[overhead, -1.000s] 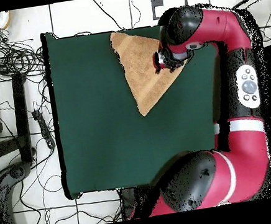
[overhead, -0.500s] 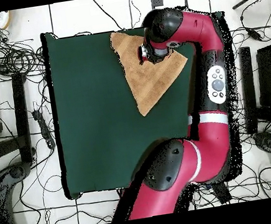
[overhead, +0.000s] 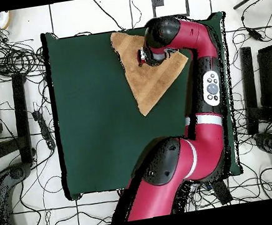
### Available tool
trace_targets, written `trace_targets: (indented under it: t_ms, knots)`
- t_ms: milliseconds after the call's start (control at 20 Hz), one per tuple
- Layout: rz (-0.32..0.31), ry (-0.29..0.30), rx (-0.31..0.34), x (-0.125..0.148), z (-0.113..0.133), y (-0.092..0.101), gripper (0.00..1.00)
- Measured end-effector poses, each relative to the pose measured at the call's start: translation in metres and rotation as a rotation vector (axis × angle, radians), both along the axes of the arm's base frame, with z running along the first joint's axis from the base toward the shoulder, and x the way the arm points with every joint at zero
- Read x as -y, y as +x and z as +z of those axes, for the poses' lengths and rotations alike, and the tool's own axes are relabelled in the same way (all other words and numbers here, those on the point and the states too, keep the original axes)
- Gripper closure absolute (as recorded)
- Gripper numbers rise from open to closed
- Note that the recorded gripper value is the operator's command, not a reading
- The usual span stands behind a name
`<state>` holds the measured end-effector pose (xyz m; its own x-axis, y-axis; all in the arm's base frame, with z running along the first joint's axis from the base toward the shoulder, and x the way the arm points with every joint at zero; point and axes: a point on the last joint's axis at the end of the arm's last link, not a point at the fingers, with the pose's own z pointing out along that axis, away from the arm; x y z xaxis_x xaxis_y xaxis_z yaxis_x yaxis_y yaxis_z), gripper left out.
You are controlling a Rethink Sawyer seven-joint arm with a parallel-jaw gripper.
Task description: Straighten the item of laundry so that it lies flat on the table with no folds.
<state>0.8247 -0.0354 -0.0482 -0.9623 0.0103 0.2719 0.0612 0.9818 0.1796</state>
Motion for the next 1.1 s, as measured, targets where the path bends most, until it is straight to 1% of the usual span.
trace_targets:
  t_ms: [200,450,600,700,750,1050,1100]
  knots:
    - [-0.022,0.026,0.015,0.007,0.000,0.001,0.00]
    - [-0.056,0.084,0.036,0.020,0.000,-0.001,0.00]
    - [-0.051,0.119,0.071,0.030,0.001,-0.004,0.00]
    - [-0.045,0.129,0.091,0.037,0.002,-0.006,0.00]
    - [-0.036,0.133,0.116,0.044,0.003,-0.008,0.00]
    - [-0.008,0.127,0.209,0.075,0.005,-0.017,0.00]
    - [-0.003,0.123,0.236,0.086,0.005,-0.021,0.00]
